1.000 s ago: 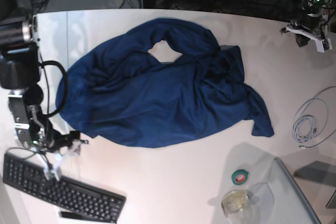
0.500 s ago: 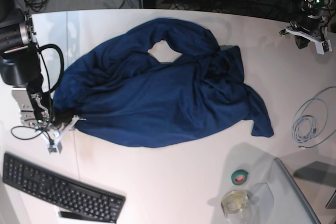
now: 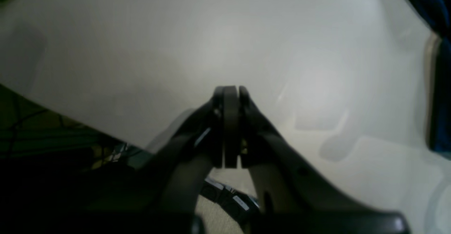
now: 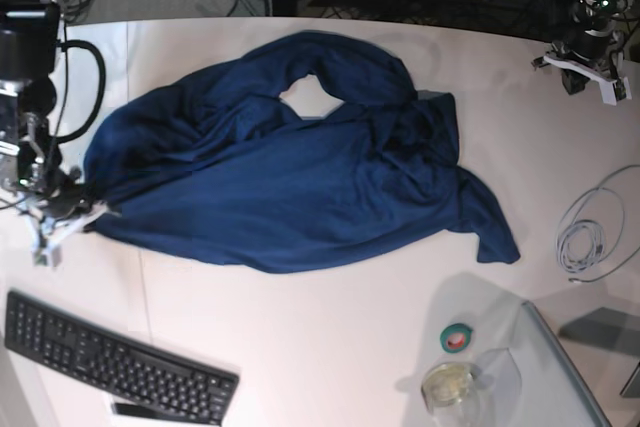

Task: Layout the t-shirt on the table in an organized manner, then fold the t-shirt properly
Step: 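Drag the held fabric outward with the right gripper and release, then grasp the shirt edge with the right gripper and push it inward, then pull the held shirt edge toward the keyboard with the right gripper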

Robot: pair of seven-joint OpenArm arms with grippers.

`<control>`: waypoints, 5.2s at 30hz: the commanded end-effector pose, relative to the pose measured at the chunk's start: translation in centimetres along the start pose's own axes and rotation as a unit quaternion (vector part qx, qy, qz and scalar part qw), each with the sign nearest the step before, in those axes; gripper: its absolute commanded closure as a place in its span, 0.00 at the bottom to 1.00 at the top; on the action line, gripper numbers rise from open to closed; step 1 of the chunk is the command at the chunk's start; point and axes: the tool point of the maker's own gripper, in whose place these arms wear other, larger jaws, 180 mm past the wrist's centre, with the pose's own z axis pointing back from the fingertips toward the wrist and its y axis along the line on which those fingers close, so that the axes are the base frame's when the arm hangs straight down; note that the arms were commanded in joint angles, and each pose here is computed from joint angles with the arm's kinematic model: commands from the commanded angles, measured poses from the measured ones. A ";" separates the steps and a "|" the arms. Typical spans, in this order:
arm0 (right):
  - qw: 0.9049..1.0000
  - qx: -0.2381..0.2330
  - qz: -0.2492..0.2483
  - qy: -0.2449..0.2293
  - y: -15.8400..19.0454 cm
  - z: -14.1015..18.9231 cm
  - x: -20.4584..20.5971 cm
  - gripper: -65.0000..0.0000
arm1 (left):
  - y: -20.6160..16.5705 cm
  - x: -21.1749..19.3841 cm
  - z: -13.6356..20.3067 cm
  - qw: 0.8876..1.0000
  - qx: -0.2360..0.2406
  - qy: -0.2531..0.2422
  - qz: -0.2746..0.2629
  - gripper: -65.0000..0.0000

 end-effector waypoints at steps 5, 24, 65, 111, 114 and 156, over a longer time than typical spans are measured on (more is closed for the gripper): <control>0.998 -0.016 0.005 -0.068 -1.5 3.8 4.0 1.00 | 0.5 1.5 0.2 1.000 0.004 -0.022 -0.006 1.00; 0.989 0.101 0.101 0.028 13.7 -2.6 6.8 0.38 | 0.7 1.6 0.2 1.000 0.007 -0.024 -0.002 1.00; 0.966 0.212 0.150 -0.003 21.1 7.8 -4.3 0.99 | 0.5 1.7 0.0 1.000 0.004 -0.024 -0.002 1.00; 0.969 0.175 0.171 0.019 21.1 3.4 3.8 1.00 | 1.2 0.1 0.0 1.000 0.011 -0.006 0.006 1.00; 0.972 0.169 0.162 -0.001 20.4 4.2 5.7 1.00 | 1.2 0.1 0.0 1.000 0.011 -0.007 0.005 1.00; 0.974 0.165 0.126 0.093 21.8 -3.6 0.8 0.45 | 0.6 0.5 -0.3 1.000 0.005 -0.010 0.007 1.00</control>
